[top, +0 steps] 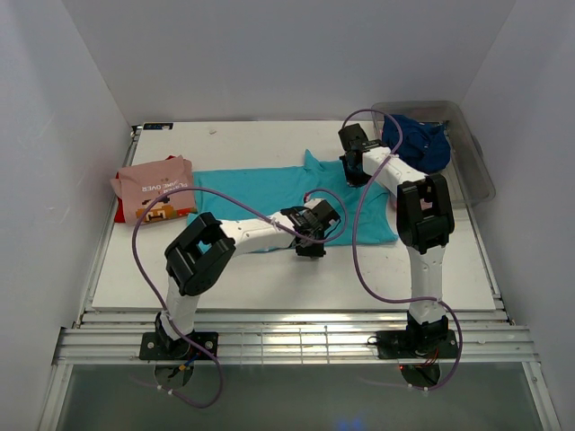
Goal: Fold and stack the t-shirts
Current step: Fold the flattened tshirt in 1/3 of the way
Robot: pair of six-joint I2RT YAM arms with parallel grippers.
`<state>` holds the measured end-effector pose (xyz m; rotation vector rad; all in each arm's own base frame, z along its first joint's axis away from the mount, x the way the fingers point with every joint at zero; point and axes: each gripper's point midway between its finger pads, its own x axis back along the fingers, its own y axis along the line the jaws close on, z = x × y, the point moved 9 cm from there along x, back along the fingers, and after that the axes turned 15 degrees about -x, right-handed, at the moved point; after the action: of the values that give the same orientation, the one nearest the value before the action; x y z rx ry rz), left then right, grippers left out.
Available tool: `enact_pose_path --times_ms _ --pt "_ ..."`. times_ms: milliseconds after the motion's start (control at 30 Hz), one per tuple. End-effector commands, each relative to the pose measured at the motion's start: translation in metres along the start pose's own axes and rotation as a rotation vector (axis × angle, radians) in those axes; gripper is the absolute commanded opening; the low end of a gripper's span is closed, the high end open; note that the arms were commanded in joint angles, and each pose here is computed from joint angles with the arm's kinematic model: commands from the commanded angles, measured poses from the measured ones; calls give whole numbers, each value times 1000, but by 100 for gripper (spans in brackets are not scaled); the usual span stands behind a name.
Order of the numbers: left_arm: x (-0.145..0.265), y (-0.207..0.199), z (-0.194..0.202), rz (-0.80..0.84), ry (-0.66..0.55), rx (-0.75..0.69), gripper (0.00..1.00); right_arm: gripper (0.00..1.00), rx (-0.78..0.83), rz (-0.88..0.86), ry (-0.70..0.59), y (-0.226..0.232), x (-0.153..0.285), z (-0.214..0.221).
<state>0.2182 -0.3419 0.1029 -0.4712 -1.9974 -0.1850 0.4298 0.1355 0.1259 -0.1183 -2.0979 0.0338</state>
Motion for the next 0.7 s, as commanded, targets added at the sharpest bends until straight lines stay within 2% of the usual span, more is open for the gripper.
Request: enact_pose_path --times_ms 0,167,333,500,667 --pt "33 -14 -23 42 -112 -10 35 8 -2 -10 -66 2 5 -17" --pt "50 -13 -47 3 -235 -15 34 8 -12 -15 -96 2 9 -22" --pt "45 -14 -65 -67 -300 -44 26 8 -7 -19 -110 3 12 -26" --pt "11 -11 -61 -133 -264 -69 20 8 7 -21 -124 2 12 -28" --pt "-28 -5 -41 -172 -181 -83 17 8 15 -15 -158 1 16 -33"
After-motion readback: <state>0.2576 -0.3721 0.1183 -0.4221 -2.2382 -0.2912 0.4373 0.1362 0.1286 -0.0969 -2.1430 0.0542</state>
